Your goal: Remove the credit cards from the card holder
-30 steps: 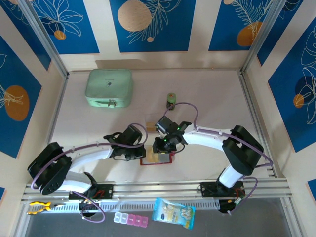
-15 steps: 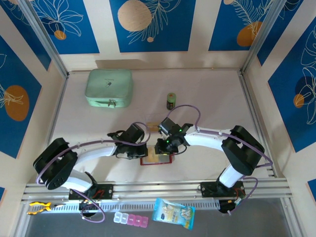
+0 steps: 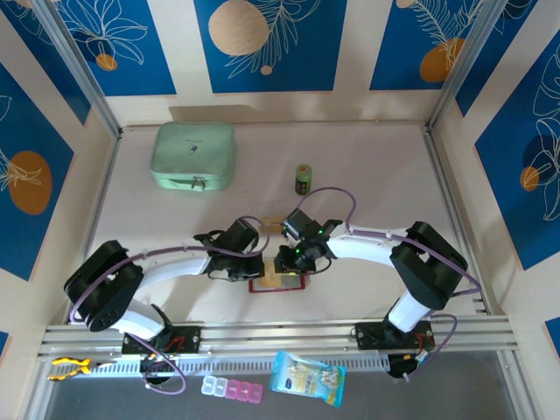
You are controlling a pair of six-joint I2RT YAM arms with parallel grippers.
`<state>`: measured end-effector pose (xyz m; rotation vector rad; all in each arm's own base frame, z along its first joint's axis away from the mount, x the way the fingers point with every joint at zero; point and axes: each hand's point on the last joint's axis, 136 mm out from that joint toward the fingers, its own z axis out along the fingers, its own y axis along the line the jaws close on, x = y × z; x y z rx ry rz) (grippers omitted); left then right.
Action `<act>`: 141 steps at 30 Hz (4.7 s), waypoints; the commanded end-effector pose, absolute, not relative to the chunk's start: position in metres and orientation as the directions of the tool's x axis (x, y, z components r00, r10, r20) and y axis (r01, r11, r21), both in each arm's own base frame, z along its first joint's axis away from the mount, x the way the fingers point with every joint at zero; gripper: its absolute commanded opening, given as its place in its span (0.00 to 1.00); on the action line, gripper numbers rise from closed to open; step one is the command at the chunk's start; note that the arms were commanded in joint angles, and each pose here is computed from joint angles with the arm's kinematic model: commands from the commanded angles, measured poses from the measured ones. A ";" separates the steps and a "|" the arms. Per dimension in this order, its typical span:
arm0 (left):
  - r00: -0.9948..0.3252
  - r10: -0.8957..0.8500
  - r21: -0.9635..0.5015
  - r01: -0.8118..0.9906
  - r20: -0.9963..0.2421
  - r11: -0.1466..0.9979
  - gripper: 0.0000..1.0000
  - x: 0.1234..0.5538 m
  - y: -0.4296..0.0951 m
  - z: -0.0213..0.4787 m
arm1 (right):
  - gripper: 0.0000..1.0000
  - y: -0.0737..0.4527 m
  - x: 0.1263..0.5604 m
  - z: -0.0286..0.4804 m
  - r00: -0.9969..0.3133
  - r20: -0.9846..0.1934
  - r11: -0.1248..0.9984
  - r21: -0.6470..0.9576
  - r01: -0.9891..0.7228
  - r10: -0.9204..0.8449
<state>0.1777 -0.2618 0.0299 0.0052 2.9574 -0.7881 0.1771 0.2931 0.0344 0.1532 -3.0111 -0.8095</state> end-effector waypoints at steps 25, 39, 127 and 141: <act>-0.999 0.018 -0.442 0.036 -0.047 0.896 0.07 0.167 -0.251 0.013 | 0.21 0.303 0.169 0.023 -0.993 0.063 0.818 0.573 -0.045 -0.099; -0.998 0.017 -0.427 0.038 -0.054 0.903 0.07 0.167 -0.248 0.017 | 0.10 0.300 0.169 0.030 -0.995 0.049 0.803 0.595 -0.040 -0.086; -0.969 -0.113 -0.452 -0.001 -0.222 0.892 0.10 0.183 -0.212 0.061 | 0.00 0.266 0.214 0.118 -0.389 -0.354 0.384 0.087 -0.919 -0.851; -0.951 -0.196 -0.462 -0.066 -0.239 0.885 0.11 0.181 -0.185 0.059 | 0.00 0.281 0.273 0.135 -0.022 -0.366 0.050 -0.066 -0.997 -0.931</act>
